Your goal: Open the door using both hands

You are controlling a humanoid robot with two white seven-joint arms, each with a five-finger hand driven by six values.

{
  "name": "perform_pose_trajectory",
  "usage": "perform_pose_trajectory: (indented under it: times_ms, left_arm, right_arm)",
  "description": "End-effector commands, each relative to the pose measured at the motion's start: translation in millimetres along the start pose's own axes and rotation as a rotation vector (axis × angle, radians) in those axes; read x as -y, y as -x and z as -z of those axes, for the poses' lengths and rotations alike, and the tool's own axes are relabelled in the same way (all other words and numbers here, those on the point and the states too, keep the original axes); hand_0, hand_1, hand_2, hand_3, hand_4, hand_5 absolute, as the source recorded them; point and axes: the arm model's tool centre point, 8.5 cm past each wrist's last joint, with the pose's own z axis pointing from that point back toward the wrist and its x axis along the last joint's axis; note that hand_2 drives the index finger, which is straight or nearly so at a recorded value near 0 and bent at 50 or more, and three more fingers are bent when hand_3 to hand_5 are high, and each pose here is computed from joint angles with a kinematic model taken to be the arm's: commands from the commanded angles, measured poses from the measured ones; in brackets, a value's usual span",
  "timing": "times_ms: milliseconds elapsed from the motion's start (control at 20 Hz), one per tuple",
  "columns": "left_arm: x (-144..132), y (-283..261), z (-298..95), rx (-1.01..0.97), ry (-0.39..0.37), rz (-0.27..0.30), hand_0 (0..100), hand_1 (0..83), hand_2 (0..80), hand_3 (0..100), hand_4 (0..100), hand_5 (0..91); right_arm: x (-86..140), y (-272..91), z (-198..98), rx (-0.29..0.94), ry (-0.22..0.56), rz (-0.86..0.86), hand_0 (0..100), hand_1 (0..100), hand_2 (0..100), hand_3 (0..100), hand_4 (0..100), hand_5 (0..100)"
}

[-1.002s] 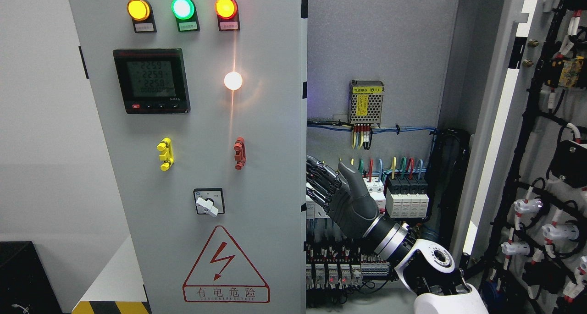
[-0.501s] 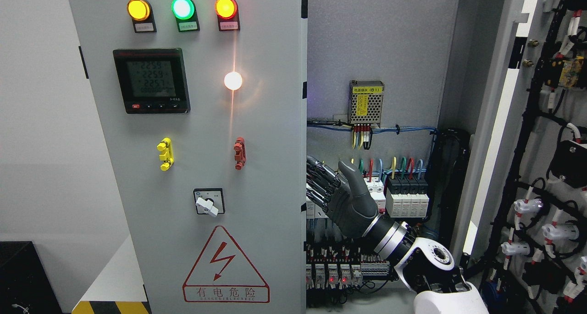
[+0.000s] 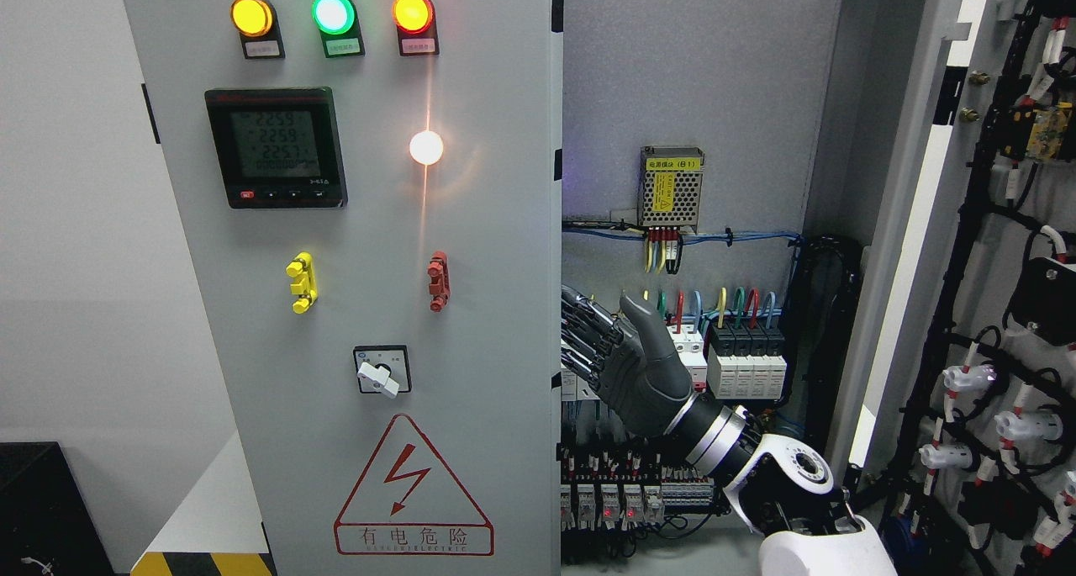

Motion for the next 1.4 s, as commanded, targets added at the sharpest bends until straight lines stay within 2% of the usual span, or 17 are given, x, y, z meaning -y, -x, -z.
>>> perform_pose_trajectory:
  times_ms: [0, 651, 801, 1352]
  left_arm:
    - [-1.4, 19.6, -0.8, -0.03, -0.002, -0.006, 0, 0.0, 0.0, 0, 0, 0.0]
    - [-1.4, 19.6, -0.8, -0.03, -0.002, -0.006, 0, 0.0, 0.0, 0, 0, 0.0]
    - [-1.5, 20.6, -0.8, -0.031, -0.002, -0.006, 0, 0.0, 0.0, 0, 0, 0.0]
    - [-1.4, 19.6, -0.8, -0.03, -0.002, -0.006, 0, 0.0, 0.0, 0, 0, 0.0]
  right_arm:
    - [-2.2, -0.1, 1.9, 0.003, -0.013, 0.001, 19, 0, 0, 0, 0, 0]
    - [-3.0, -3.4, 4.1, 0.006, -0.031, -0.004, 19, 0, 0, 0, 0, 0]
    - [-6.8, -3.7, 4.0, 0.005, -0.074, -0.007, 19, 0, 0, 0, 0, 0]
    - [-7.4, -1.0, 2.5, 0.0, -0.074, -0.002, 19, 0, 0, 0, 0, 0]
